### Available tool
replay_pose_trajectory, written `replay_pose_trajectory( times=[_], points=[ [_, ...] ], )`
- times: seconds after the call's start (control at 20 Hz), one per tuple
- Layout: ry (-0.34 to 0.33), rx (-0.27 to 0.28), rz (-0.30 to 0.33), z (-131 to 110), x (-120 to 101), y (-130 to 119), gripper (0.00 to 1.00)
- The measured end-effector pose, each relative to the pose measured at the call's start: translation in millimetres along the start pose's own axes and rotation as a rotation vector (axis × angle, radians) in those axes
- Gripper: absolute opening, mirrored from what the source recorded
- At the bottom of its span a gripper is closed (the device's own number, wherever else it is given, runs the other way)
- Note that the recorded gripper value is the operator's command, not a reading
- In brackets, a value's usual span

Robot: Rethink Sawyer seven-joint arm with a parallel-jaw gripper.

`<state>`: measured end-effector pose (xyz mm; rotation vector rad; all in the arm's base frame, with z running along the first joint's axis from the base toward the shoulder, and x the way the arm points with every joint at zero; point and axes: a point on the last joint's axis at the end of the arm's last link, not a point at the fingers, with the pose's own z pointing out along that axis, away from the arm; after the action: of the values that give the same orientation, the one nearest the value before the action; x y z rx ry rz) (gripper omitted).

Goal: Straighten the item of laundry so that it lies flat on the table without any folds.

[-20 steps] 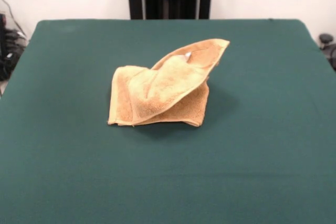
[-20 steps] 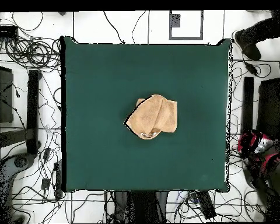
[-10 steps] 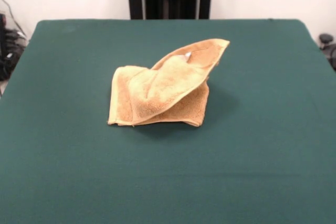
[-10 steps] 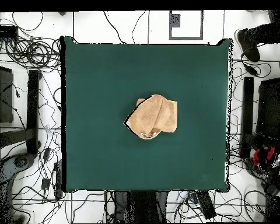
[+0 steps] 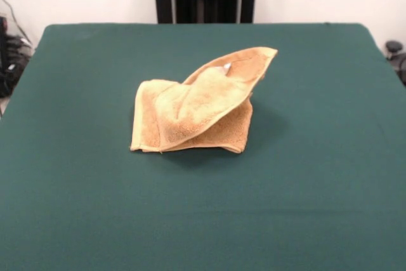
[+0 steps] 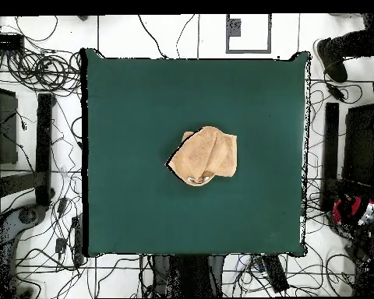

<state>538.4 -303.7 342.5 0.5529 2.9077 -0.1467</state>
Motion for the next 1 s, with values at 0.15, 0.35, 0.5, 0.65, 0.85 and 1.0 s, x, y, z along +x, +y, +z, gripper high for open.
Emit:
replay_pose_trajectory(
  times=[0.15,0.35,0.5,0.65,0.85,1.0],
  points=[
    [0.006,-0.002,-0.017,-2,7,13,1.00],
    [0.016,-0.005,-0.035,2,19,27,1.00],
    [0.006,-0.001,-0.036,10,27,29,1.00],
    [-0.012,0.004,-0.032,17,31,27,1.00],
    [-0.070,0.018,-0.020,38,39,23,1.00],
    [-0.097,0.025,-0.024,53,43,22,1.00]
  ],
)
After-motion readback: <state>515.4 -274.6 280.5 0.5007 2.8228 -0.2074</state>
